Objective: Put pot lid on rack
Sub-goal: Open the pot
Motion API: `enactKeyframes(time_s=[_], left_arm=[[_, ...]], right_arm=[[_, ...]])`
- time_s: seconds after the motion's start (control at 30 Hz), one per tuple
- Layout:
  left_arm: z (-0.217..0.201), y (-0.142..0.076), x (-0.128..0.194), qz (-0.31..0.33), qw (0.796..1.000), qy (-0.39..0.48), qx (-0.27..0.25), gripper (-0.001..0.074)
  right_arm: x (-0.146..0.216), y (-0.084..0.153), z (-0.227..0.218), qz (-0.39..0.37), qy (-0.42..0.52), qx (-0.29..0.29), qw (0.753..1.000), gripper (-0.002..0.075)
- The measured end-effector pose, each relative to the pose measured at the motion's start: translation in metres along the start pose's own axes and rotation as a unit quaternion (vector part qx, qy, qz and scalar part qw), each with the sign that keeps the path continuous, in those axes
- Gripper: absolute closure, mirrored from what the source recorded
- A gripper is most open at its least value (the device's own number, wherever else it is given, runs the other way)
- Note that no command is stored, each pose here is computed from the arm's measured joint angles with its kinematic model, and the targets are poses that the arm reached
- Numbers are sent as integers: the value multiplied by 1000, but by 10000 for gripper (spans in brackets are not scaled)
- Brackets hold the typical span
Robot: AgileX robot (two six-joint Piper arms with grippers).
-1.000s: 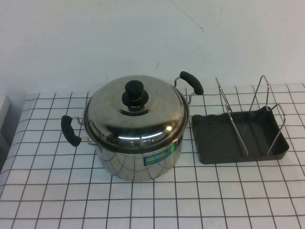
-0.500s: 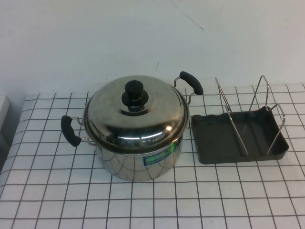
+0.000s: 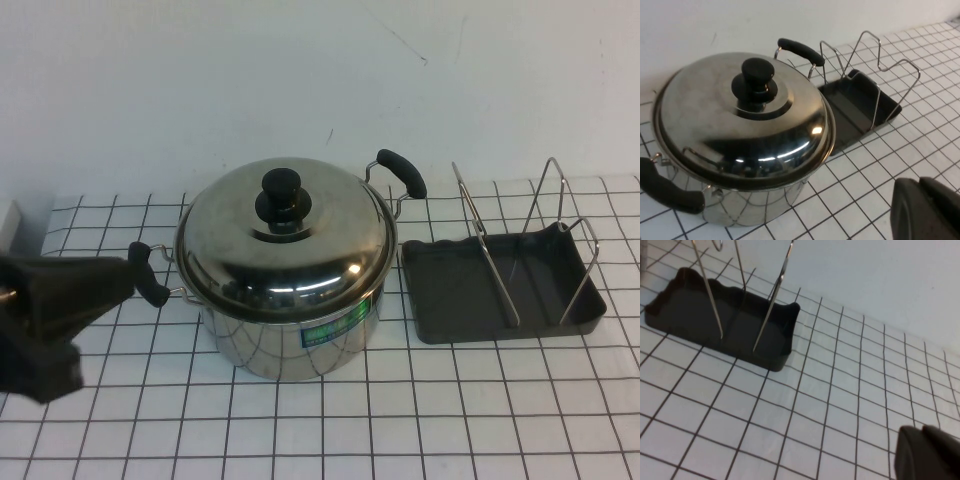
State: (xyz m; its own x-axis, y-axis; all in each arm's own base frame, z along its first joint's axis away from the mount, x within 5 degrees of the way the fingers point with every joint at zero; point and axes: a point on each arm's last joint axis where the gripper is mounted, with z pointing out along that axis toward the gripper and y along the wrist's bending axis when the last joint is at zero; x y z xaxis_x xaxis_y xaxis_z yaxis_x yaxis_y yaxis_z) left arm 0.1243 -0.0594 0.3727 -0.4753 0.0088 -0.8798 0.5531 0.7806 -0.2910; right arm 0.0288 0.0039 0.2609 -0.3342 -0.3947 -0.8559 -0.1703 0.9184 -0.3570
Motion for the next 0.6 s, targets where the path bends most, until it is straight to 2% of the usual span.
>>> enactKeyframes(time_s=[0.13, 0.43, 0.53, 0.6], left_arm=[[30, 19, -5, 17, 1000, 15, 20, 738], [68, 49, -18, 92, 995, -34, 7, 735], [75, 55, -24, 110, 993, -47, -4, 697], [80, 61, -29, 136, 989, -54, -15, 619]], right_arm=[[2, 2, 3, -7, 0, -4, 1000, 729], [2, 1, 3, -11, -2, -3, 1000, 729], [2, 1, 3, -11, -2, -3, 1000, 729], [2, 1, 3, -11, -2, -3, 1000, 729]])
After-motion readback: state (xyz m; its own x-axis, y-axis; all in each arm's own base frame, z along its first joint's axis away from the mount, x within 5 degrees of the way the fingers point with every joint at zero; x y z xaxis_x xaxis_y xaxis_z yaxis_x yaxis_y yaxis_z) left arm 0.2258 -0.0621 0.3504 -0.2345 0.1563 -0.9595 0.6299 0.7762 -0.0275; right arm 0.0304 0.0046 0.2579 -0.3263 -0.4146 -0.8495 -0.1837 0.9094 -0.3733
